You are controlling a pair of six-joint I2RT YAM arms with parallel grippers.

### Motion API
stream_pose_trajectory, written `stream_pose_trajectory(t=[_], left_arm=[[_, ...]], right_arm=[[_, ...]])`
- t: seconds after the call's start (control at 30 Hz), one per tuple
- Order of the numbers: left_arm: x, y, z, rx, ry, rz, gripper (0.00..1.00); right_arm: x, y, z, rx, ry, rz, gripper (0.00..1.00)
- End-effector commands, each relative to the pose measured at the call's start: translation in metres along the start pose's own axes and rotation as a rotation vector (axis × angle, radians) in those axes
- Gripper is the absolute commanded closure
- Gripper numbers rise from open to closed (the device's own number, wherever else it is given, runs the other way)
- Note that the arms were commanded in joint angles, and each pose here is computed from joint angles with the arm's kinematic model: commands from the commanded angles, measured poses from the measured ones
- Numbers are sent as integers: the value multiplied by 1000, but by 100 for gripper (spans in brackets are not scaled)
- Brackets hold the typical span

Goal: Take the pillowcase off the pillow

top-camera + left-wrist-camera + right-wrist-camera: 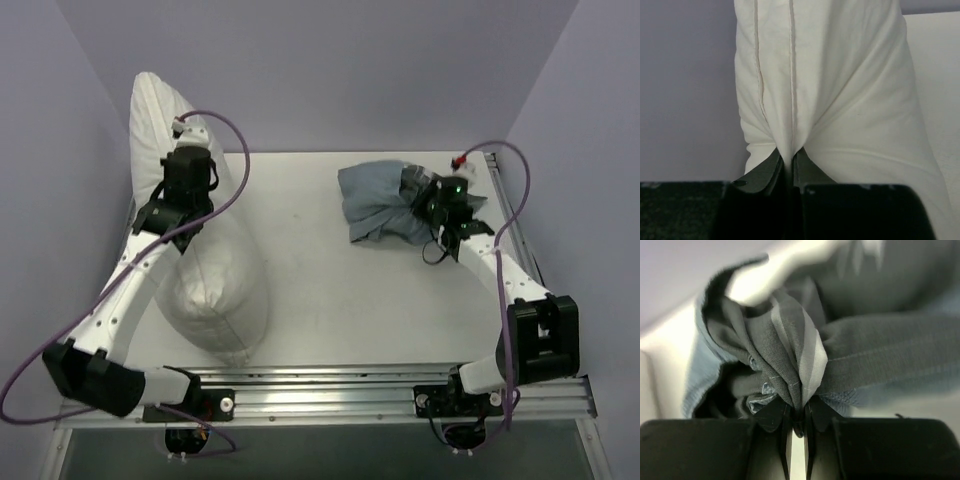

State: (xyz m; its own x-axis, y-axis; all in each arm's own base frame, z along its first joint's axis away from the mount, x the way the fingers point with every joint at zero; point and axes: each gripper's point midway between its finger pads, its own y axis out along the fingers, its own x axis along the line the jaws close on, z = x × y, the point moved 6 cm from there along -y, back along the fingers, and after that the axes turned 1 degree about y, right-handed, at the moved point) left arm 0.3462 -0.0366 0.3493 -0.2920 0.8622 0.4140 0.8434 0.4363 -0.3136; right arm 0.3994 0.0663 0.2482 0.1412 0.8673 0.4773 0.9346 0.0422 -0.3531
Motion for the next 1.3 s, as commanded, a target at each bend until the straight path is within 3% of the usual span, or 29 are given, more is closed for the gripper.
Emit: stream_pose_trajectory(t=[0.0, 0.1, 0.13, 0.2, 0.23, 0.3, 0.33, 0.43, 0.5, 0.53, 0.87, 1.1, 1.27], left_arm=[[27, -37, 9, -49, -217, 10, 85], [38, -57, 34, -24, -250, 39, 72], [41, -61, 38, -25, -259, 44, 54], [52, -74, 48, -20, -278, 41, 40], [57, -78, 49, -27, -285, 42, 35], [69, -91, 50, -33, -298, 42, 25], [77, -99, 43, -55, -320, 42, 21], [103, -123, 28, -116, -373, 44, 8], [112, -134, 21, -138, -387, 59, 0], [122, -144, 12, -170, -414, 68, 5], [175, -211, -10, -333, -517, 183, 6], [221, -259, -10, -481, -590, 186, 6], [242, -277, -2, -551, -623, 148, 6]], right_arm=[[-30, -24, 64, 120, 133, 112, 100], [-60, -49, 120, 271, 150, 159, 91], [-68, -57, 134, 323, 147, 181, 83], [-78, -75, 149, 360, 145, 191, 75], [-79, -82, 151, 375, 141, 185, 63], [-64, -94, 128, 314, 127, 113, 47], [-64, -103, 124, 333, 94, 122, 33], [-41, -126, 70, 208, 35, 92, 13], [-33, -140, 38, 117, 6, 105, 7], [-23, -152, 14, 70, -17, 96, 3], [3, -255, -118, -348, -105, 174, 0], [4, -331, -163, -590, -200, 171, 0], [-1, -367, -170, -699, -199, 147, 0]])
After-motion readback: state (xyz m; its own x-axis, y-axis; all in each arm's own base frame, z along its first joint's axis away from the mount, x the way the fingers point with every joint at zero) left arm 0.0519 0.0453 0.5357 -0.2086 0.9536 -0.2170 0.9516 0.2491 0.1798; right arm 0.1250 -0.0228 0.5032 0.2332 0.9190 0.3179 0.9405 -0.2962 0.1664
